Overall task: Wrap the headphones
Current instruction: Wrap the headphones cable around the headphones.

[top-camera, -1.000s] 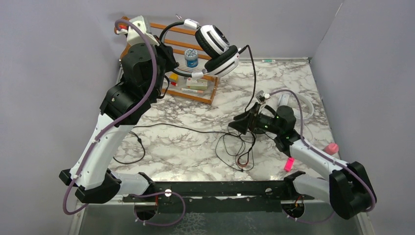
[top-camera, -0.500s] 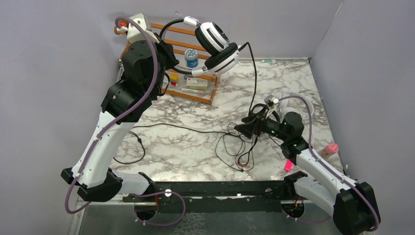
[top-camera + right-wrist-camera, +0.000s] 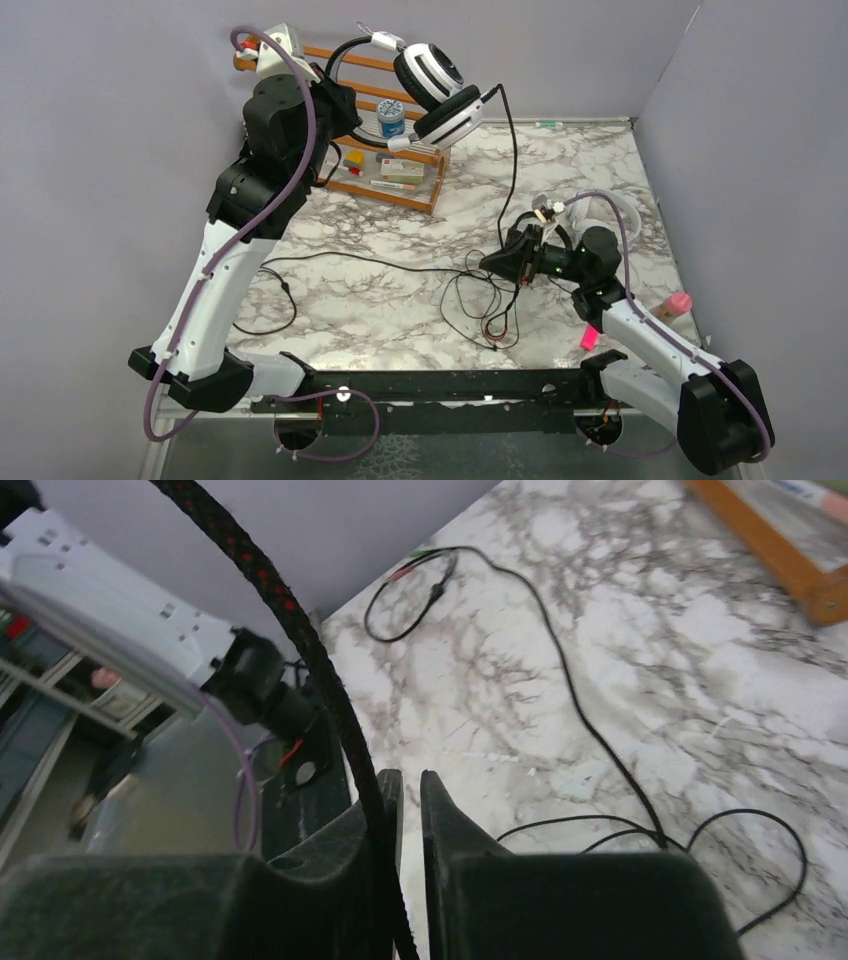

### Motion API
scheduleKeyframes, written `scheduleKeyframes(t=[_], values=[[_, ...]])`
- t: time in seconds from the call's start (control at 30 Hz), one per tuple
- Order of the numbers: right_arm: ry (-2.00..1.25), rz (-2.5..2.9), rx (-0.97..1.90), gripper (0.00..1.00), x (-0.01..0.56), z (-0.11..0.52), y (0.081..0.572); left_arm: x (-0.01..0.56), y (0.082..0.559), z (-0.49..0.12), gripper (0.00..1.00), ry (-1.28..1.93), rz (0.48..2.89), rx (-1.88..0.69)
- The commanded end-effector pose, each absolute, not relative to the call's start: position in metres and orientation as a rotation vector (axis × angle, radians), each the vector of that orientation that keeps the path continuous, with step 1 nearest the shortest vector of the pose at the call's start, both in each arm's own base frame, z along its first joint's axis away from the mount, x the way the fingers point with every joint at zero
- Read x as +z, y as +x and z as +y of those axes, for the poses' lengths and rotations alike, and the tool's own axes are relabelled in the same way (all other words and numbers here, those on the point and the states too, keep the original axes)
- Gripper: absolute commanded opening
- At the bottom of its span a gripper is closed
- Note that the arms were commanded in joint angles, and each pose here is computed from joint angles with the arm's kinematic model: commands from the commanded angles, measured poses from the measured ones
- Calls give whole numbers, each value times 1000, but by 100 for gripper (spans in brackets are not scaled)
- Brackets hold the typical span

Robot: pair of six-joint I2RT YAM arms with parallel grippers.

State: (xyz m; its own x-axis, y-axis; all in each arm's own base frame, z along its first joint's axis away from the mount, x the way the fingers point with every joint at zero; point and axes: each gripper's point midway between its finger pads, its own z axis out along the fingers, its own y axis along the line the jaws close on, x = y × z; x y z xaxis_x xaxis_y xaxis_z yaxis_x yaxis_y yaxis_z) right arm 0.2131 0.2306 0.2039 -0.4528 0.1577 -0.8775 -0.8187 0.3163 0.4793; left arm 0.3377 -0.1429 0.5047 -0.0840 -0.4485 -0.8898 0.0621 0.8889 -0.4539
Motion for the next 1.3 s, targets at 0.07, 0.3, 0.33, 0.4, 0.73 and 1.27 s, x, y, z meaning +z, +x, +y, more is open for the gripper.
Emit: scheduleKeyframes(t=[0.07,0.3,0.33,0.4,0.73,1.27], values=[[-901,1471,1536,15,249,257,163,501,370,-198,0,-253,1506,-958],[-916,1570,1525,10,259,287,175,469,375,-270,0,-39,1558,-1395],[-909,1593,1522,10,256,289,180,466,372,-277,0,-7,1560,-1437],[-883,1644,1512,7,248,293,190,460,361,-289,0,68,1568,-1517],[-667,1852,1314,0,228,275,246,411,256,-316,0,613,1690,-1628],[-539,1926,1192,0,296,229,287,271,267,-217,0,666,1987,-528]])
